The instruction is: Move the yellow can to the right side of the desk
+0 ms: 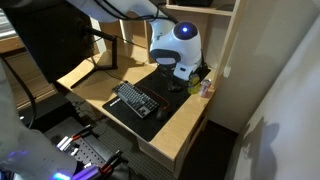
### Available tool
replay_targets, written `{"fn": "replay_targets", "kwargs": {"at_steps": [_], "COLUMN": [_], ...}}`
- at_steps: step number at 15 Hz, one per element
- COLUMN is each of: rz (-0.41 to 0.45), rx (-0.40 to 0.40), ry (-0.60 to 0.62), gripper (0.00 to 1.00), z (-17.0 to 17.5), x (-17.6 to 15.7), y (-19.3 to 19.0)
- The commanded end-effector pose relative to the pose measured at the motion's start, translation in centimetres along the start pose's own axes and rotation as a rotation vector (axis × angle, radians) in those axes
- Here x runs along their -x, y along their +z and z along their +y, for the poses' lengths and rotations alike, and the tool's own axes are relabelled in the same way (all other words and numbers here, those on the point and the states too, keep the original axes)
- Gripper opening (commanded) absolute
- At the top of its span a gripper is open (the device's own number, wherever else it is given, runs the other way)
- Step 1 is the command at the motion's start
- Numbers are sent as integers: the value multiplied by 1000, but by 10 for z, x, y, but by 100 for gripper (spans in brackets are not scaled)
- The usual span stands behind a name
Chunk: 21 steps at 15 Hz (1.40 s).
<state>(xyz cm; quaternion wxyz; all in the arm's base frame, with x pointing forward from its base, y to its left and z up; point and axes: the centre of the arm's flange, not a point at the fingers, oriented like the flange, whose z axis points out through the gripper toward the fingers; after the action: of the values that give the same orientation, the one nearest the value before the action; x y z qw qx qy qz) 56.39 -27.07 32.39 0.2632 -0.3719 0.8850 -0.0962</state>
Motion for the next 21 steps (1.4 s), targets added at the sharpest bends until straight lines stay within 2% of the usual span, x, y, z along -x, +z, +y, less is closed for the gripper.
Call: {"fn": "replay_targets", "kwargs": {"at_steps": [1, 2, 4, 5, 11, 15, 21], "rz": [40, 65, 64, 59, -1, 4, 29], "rx": [0, 7, 11, 7, 21, 2, -27], "ry": [39, 52, 48, 45, 228, 267, 255], "gripper": [45, 70, 70, 45, 45, 45, 45], "z": [-7, -9, -8, -9, -1, 4, 15], "x": [-10, -17, -15, -12, -22, -26, -18], "y": [13, 24, 27, 24, 74, 93, 111]}}
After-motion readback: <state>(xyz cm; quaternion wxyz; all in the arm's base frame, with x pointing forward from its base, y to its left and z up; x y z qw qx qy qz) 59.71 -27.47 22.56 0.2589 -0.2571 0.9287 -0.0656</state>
